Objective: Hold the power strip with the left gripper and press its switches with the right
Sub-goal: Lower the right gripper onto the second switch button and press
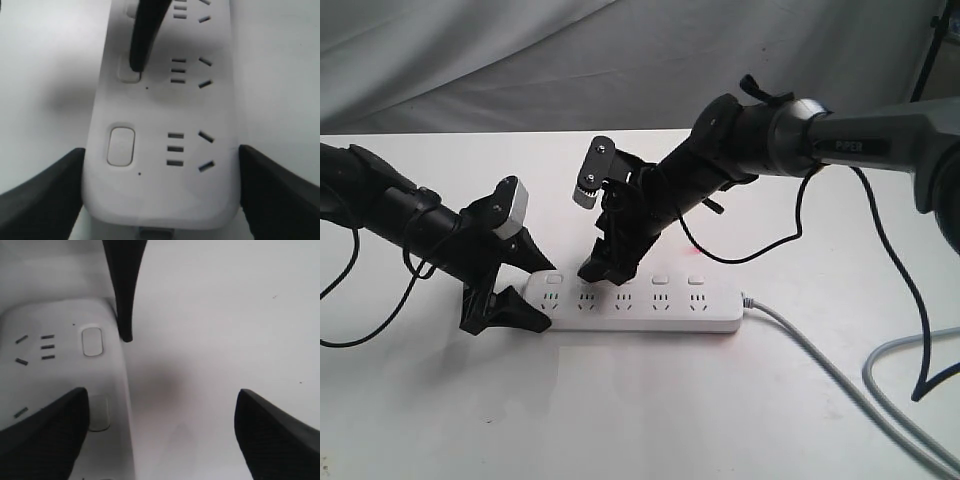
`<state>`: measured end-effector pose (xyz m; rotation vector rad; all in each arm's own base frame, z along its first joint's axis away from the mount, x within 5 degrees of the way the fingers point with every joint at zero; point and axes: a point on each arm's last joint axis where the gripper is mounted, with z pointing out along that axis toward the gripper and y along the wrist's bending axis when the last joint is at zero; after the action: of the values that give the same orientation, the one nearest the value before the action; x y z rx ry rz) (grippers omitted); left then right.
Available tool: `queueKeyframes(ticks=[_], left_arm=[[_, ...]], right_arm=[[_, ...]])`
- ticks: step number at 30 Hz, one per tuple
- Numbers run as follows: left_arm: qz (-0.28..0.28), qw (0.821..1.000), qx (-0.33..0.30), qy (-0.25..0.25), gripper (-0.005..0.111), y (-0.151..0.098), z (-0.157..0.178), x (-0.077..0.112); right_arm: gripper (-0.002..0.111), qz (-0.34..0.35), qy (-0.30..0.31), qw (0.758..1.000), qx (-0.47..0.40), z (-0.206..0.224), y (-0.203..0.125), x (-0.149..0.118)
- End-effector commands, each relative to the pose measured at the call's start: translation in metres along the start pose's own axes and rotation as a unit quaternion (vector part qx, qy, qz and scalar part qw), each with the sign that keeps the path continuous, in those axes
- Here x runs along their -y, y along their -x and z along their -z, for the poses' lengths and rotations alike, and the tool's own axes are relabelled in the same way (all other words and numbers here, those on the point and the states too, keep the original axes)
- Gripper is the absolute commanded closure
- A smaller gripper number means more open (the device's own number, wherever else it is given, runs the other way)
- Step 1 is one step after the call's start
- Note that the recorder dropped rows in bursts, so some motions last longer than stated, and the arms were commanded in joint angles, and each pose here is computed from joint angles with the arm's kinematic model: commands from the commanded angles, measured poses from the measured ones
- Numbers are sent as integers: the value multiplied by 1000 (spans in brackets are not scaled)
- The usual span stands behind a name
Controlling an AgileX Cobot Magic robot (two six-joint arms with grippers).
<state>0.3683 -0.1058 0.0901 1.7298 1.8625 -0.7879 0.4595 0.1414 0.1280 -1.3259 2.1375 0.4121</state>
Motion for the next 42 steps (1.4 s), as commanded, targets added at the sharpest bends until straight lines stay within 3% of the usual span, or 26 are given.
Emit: queueKeyframes(ticks=[1, 16, 27, 42], left_arm=[[-1, 1000, -5, 6, 68, 0, -2, 0], [-1, 1000, -5, 6, 68, 0, -2, 0], [-1, 1000, -5, 6, 68, 0, -2, 0], [-1, 1000, -5, 6, 68, 0, -2, 0]], right_arm=[[35, 2, -1, 1000, 1, 0, 0, -1], [35, 9, -4, 1000, -13, -13, -11, 1], [35, 47, 2, 996, -73, -39, -27, -8], [35, 48, -6, 996, -76, -40, -27, -7]])
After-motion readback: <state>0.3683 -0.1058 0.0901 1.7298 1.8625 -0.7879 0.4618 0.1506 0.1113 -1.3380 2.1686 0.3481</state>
